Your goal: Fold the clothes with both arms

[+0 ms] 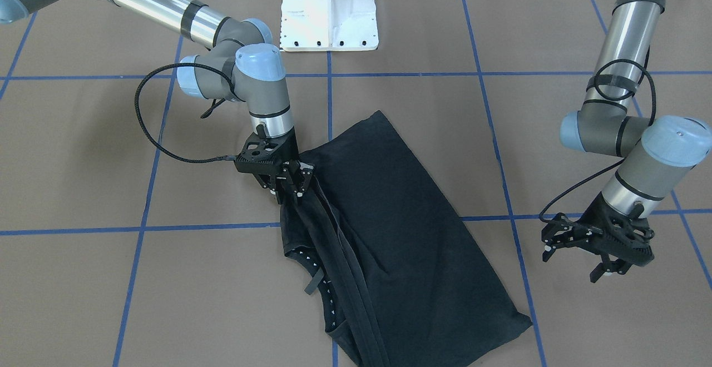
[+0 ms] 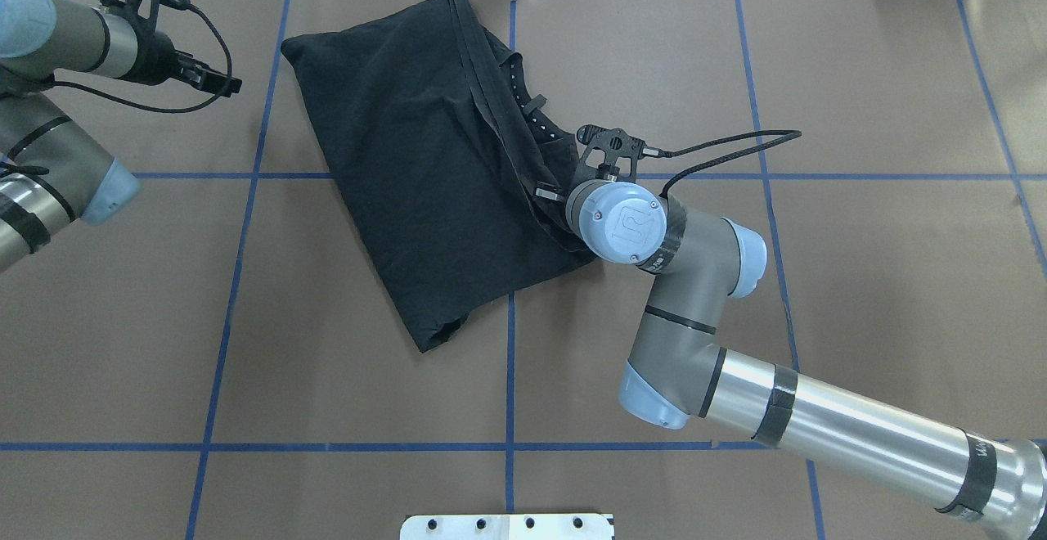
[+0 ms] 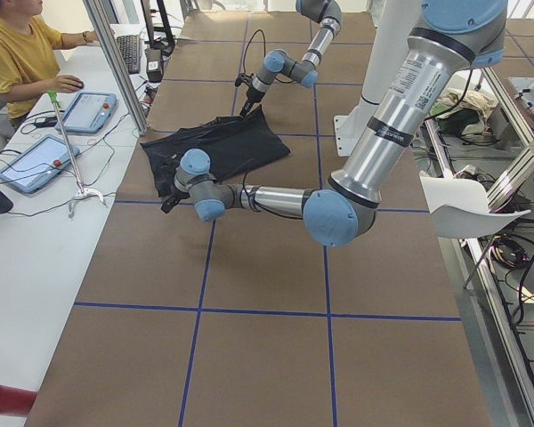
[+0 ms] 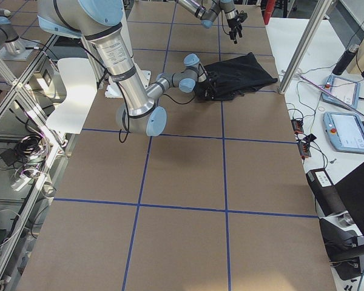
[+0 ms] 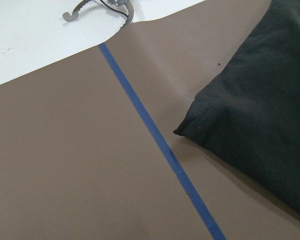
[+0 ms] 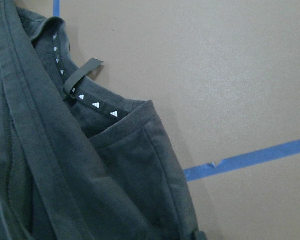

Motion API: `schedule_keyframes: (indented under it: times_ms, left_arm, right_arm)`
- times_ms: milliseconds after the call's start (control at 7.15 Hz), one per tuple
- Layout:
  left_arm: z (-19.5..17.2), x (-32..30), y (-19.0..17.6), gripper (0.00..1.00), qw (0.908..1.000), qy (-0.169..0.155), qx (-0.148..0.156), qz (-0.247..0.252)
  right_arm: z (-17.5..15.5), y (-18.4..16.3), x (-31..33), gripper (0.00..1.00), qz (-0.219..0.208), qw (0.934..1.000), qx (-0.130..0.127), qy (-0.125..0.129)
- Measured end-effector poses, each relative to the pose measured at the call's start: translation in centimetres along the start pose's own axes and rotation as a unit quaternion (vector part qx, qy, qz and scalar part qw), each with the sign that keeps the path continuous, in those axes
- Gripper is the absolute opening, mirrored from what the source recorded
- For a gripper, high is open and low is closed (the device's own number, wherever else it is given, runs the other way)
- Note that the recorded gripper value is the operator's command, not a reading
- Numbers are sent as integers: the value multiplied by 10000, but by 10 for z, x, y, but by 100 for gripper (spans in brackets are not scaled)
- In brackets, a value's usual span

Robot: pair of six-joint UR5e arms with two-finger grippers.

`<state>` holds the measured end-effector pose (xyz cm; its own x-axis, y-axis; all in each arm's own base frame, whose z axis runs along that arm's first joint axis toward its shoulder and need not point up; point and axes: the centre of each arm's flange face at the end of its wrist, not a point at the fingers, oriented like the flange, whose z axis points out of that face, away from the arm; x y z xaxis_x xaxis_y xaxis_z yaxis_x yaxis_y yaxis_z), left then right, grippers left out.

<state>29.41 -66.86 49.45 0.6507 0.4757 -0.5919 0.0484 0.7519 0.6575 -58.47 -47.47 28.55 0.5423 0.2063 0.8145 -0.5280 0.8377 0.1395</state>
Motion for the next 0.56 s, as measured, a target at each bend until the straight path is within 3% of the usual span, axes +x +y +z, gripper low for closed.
schedule_keyframes:
  times_ms: [560]
  left_arm:
    - [-1, 0, 0, 100, 10000, 6, 12, -1]
  right_arm:
    - [-12, -2, 8, 0, 1, 10000, -14, -6]
